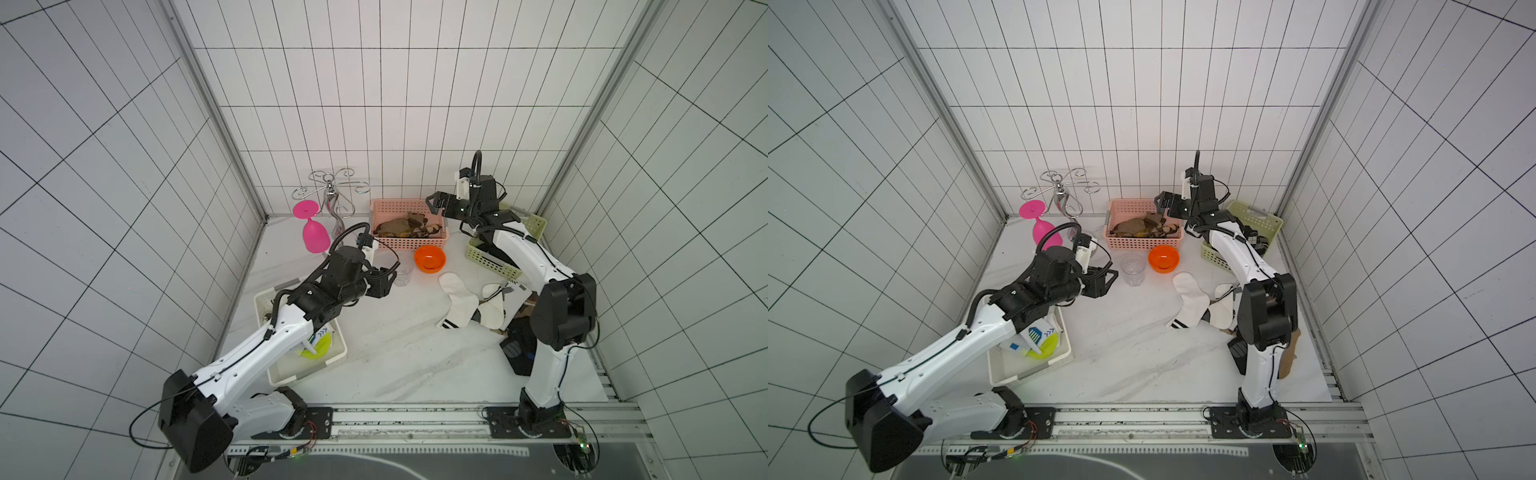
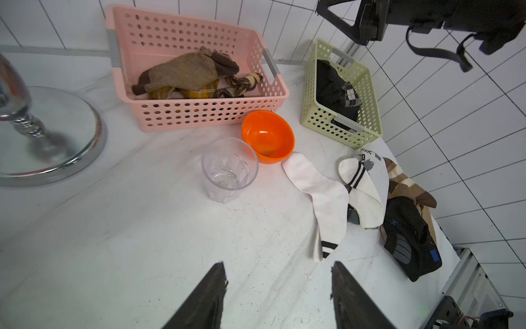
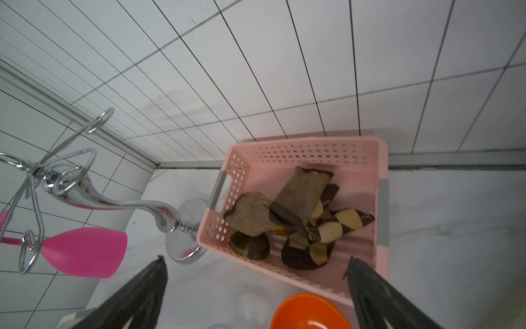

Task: Sort the socks into the basket by color
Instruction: Place the sock in the bin, then pick up the sock at the center of the board.

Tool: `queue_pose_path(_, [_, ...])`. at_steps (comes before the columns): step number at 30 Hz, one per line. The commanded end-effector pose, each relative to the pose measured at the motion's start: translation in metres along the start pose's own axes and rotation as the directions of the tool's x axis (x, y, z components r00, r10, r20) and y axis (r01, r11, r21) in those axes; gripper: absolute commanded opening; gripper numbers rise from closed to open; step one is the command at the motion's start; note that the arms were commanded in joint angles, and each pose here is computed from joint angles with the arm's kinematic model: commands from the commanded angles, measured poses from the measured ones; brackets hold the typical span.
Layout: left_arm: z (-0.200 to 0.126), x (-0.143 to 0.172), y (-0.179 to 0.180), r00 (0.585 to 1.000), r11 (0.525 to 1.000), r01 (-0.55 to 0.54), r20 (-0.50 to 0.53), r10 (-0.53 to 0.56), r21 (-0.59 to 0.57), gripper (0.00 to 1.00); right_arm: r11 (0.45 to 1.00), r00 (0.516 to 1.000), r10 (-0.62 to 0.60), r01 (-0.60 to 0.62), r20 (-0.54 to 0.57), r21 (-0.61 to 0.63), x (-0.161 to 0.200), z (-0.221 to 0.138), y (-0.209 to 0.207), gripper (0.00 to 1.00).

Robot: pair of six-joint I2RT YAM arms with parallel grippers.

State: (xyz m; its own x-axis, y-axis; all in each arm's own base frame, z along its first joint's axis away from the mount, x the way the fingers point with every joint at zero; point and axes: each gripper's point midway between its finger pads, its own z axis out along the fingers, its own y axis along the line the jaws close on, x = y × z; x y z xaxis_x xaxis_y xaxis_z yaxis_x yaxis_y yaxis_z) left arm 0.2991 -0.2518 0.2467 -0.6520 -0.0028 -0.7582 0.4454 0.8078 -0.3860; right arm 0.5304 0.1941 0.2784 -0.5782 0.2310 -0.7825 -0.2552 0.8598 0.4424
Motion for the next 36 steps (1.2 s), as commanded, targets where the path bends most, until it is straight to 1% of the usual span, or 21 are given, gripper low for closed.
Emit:
queue_pose_path(1, [0.012,-0.009,-0.027,0.997,0.995,-0.074,0.023,0.073,0.066,0.60,0.996,0.998,0.036,-0.031,-0.055,0.084,0.033,-0.037,-0.014,1.00])
queue_pose_path(3, [0.023,-0.004,-0.038,0.995,0.991,-0.104,0.004,0.104,0.090,0.61,0.992,0.998,0.028,-0.022,-0.048,0.121,0.039,-0.056,-0.018,1.00])
queue_pose_path(4, [0.030,-0.001,-0.044,0.992,0.987,-0.124,-0.004,0.125,0.101,0.61,0.987,0.997,0.027,-0.016,-0.066,0.159,0.048,-0.067,-0.025,0.99])
queue_pose_path(7, [0.047,0.006,-0.062,0.984,0.976,-0.171,-0.024,0.175,0.137,0.61,0.976,0.998,0.019,-0.006,-0.058,0.218,0.056,-0.098,-0.034,1.00])
queue_pose_path(12, [0.076,0.020,-0.090,0.971,0.953,-0.220,-0.050,0.235,0.206,0.61,0.965,0.999,0.043,-0.037,-0.019,0.261,0.063,-0.140,-0.045,1.00])
queue_pose_path(15, [0.091,0.031,-0.105,0.959,0.937,-0.253,-0.065,0.276,0.242,0.61,0.959,0.998,0.063,-0.061,0.001,0.276,0.067,-0.158,-0.055,0.99])
queue_pose_path(19, [0.115,0.051,-0.119,0.942,0.918,-0.281,-0.103,0.320,0.280,0.61,0.956,0.995,0.100,-0.099,0.010,0.275,0.072,-0.170,-0.065,0.99])
queue_pose_path(24, [0.146,0.078,-0.121,0.923,0.913,-0.288,-0.168,0.345,0.290,0.61,0.957,0.994,0.106,-0.111,0.034,0.266,0.066,-0.179,-0.068,1.00])
queue_pose_path(29, [0.173,0.104,-0.119,0.901,0.912,-0.296,-0.233,0.365,0.283,0.61,0.960,0.993,0.110,-0.116,0.036,0.253,0.064,-0.181,-0.068,0.99])
queue_pose_path(36, [0.202,0.132,-0.110,0.876,0.911,-0.338,-0.275,0.396,0.235,0.63,0.962,0.993,0.113,-0.115,0.023,0.246,0.069,-0.180,-0.069,1.00])
